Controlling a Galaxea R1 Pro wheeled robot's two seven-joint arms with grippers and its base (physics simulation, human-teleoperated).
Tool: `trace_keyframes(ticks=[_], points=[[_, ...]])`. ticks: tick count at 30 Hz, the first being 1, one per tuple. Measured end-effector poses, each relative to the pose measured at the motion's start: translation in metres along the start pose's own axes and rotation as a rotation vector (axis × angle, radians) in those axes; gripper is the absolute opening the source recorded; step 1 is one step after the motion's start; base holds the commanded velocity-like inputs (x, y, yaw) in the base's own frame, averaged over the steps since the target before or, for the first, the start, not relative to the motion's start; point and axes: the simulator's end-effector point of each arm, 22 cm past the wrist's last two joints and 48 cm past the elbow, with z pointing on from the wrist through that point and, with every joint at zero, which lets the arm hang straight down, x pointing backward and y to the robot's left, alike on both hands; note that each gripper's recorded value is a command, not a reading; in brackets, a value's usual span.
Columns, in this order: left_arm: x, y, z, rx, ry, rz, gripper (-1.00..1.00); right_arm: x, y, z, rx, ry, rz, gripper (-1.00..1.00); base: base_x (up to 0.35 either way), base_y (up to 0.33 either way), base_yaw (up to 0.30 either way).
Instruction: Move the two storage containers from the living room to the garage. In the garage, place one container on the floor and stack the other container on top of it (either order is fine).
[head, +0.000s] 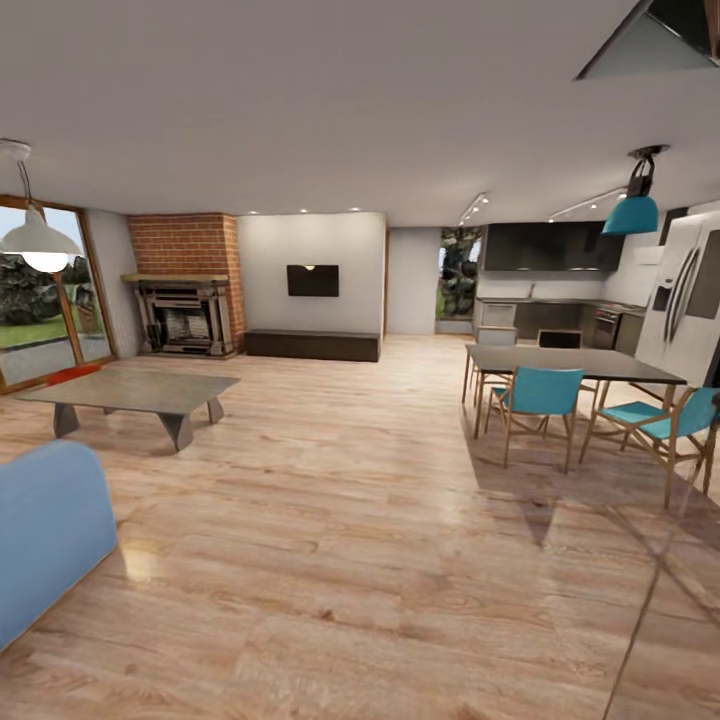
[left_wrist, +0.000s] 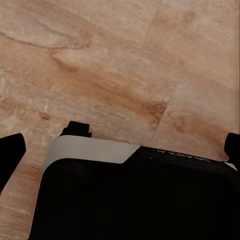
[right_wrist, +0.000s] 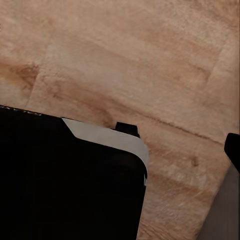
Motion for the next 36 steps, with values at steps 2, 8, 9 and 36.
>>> trace_keyframes(ticks=[2,8,9,36], points=[[0.0000,0.0000,0.0000,0.000,0.000,0.000,1.00,-0.0001,0.0000,0.0000,0.000,0.000,0.000,1.00,0.331,0.000,0.234],[0.0000,-0.0001,0.0000,0.001,0.000,0.000,1.00,-0.0002,0.0000,0.0000,0.000,-0.001,0.000,1.00,0.332,0.000,0.262],[0.0000,-0.0001,0.0000,0.001,0.000,0.000,1.00,-0.0002,0.0000,0.0000,0.000,-0.001,0.000,1.00,0.332,0.000,0.249],[0.0014,0.0007,0.0000,0.000,0.008,0.005,1.00,0.0011,-0.0060,0.0000,0.019,0.003,0.018,1.00,0.332,0.000,0.022]])
